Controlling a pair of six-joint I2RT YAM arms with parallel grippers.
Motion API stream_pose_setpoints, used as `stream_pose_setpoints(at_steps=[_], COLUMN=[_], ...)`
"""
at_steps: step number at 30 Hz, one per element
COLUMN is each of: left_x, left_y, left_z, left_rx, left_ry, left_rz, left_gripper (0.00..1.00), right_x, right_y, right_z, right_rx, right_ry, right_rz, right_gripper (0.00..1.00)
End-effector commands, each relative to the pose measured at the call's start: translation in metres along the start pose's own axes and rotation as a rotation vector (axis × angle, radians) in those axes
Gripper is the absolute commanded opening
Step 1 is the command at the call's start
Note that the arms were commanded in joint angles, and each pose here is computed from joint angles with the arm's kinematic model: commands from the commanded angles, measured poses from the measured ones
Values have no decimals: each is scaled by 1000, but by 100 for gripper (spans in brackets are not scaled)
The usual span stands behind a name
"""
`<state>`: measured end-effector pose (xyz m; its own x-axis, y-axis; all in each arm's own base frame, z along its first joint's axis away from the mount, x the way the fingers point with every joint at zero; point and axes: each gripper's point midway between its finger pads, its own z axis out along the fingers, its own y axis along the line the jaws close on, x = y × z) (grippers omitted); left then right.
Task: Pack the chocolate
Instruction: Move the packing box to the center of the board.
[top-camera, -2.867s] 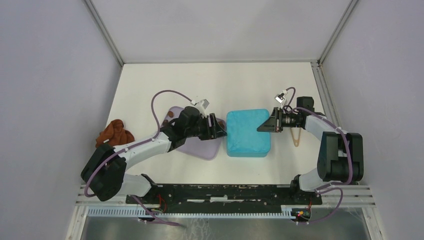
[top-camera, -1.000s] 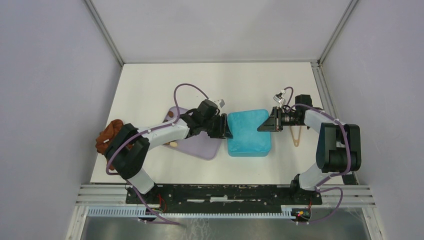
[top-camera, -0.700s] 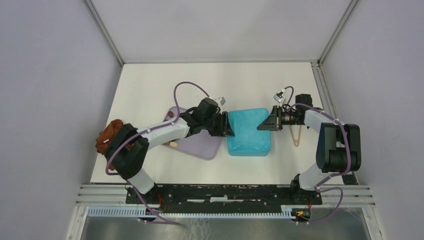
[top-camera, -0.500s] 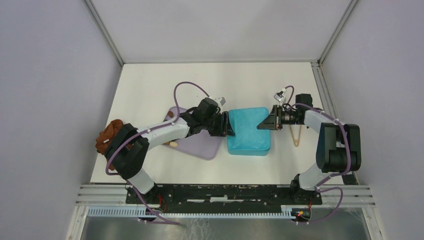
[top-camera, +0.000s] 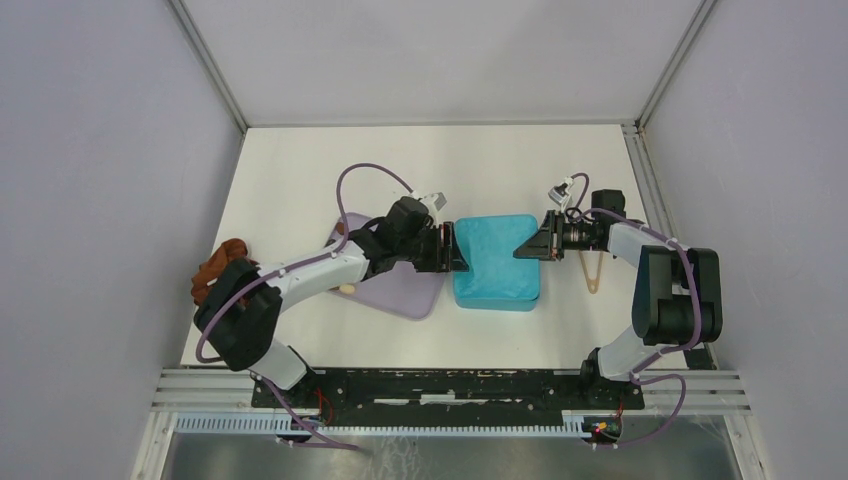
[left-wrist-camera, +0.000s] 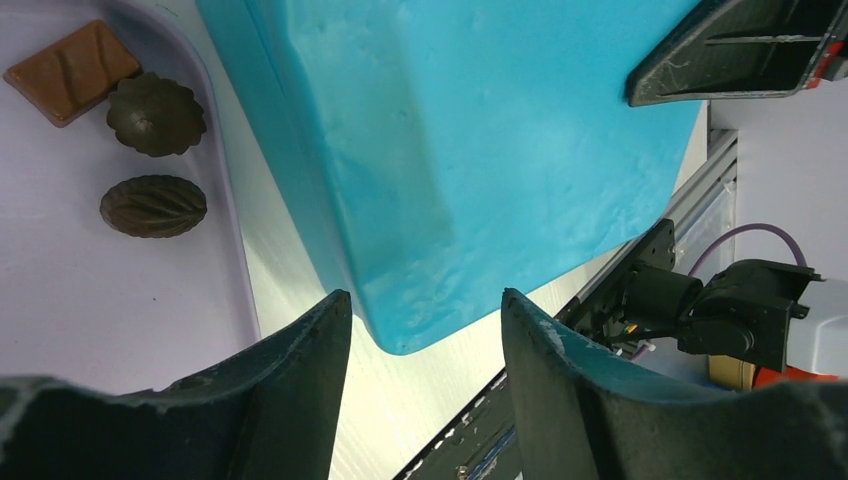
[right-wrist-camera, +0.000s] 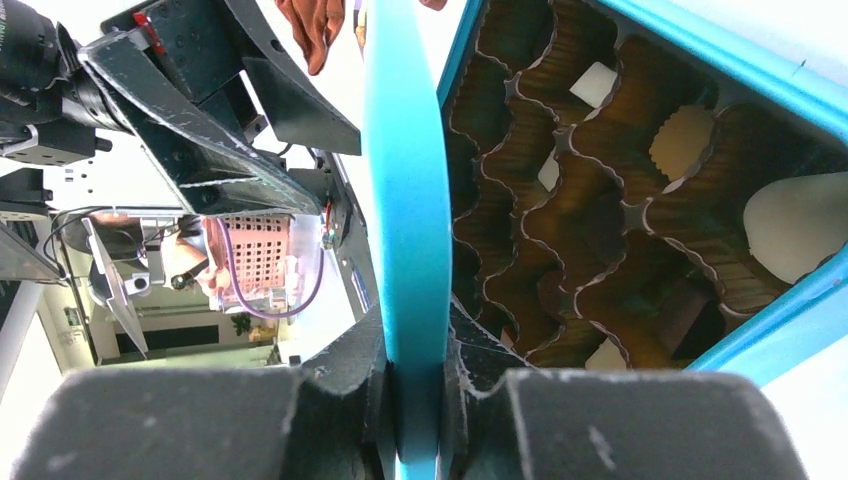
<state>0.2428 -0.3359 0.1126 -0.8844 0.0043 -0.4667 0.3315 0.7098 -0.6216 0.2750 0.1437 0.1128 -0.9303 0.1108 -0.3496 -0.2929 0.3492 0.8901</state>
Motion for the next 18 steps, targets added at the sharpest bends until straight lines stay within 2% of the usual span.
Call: stream_pose_setpoints(at_steps=[1, 18], left_x=[-15, -11], left_y=[-13, -11], left_z=[-12, -16], left_rx=[40, 46], left_ry=[-77, -83], left_rz=[58, 58], left_gripper=[64, 65], right_x=[-8, -8], right_y=[7, 6], right_z=[-2, -4], right_rx=[-40, -36], right_ry=[-28, -37], right_rz=[-39, -29], right_gripper=[10, 8])
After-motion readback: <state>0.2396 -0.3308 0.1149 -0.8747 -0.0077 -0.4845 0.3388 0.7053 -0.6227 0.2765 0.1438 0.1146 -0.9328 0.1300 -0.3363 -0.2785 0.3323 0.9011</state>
